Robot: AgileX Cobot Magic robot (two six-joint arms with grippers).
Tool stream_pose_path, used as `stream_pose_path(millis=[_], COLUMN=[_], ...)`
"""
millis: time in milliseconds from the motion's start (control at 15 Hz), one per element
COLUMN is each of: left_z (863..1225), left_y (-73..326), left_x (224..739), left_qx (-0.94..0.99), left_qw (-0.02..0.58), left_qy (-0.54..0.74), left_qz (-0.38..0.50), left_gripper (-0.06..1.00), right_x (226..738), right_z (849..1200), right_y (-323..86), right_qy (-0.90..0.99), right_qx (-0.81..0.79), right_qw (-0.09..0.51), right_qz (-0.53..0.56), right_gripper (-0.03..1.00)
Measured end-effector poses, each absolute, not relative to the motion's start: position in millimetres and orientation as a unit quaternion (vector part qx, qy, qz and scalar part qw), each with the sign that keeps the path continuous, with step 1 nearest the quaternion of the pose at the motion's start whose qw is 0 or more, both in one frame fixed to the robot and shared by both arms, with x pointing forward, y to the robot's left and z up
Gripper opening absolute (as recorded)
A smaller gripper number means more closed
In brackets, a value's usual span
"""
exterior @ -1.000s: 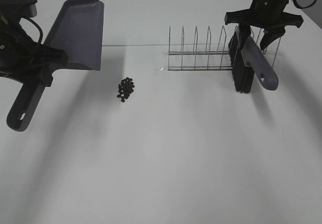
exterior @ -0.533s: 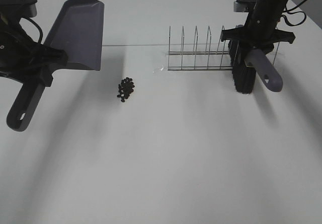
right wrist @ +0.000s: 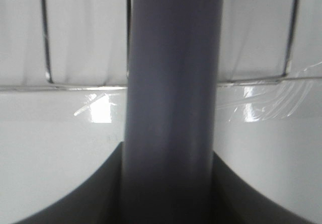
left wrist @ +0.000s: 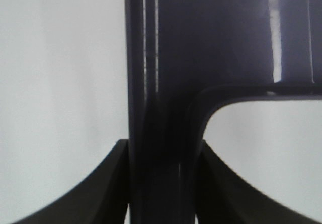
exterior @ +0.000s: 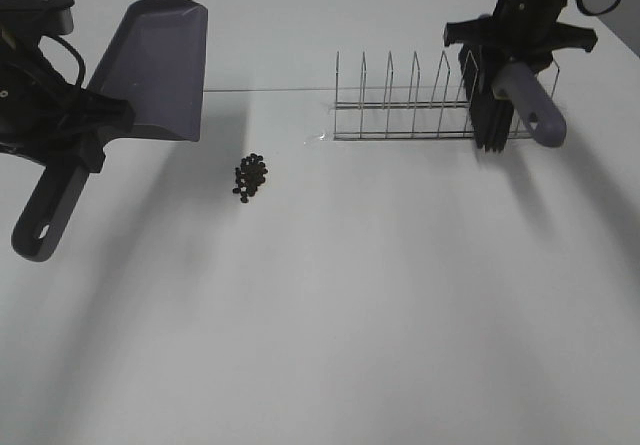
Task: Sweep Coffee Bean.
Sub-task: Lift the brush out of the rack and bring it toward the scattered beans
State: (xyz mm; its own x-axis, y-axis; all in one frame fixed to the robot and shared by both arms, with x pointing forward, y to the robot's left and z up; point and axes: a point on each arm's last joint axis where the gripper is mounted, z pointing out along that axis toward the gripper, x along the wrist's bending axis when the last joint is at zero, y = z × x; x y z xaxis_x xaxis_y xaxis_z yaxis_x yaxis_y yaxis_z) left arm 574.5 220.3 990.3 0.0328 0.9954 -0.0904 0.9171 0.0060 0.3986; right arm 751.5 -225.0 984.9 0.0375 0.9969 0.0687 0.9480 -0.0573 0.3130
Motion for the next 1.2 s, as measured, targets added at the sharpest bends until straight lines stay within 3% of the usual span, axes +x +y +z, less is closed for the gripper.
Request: stream_pose_path(millis=[133, 200, 467, 600, 800, 1200], left_z=[990, 990, 990, 989, 977, 927], left_y=[220, 220, 220, 220, 219, 217], left_x=[575, 575, 575, 575, 578, 587], left_qx=[0.697, 0.698, 0.7, 0.7, 0.702, 0.71], left_qw=[0.177, 0.177, 0.177, 0.177, 0.163, 0.108], left_qy=[0.686, 0.685, 0.683, 0.683, 0.686, 0.693], left_qz=[0.11, 0.111, 0.111, 0.111, 0.102, 0.068], left_gripper=[0.36, 0.36, 0.36, 0.36, 0.36, 0.36], right_x=[745, 732, 698, 674, 640, 609], right_z=[1033, 1077, 1121, 1115, 1080, 1026], right_y=[-226, -226, -214, -187, -133, -54], right_qy=[0.673, 0.666, 0.671, 0.703, 0.762, 0.812], right_qx=[0.707, 0.7, 0.685, 0.665, 0.621, 0.553], right_qw=[0.121, 0.139, 0.136, 0.121, 0.111, 0.175], right_qz=[0.177, 0.217, 0.249, 0.221, 0.145, 0.054], right_gripper=[0.34, 0.34, 0.34, 0.34, 0.34, 0.34])
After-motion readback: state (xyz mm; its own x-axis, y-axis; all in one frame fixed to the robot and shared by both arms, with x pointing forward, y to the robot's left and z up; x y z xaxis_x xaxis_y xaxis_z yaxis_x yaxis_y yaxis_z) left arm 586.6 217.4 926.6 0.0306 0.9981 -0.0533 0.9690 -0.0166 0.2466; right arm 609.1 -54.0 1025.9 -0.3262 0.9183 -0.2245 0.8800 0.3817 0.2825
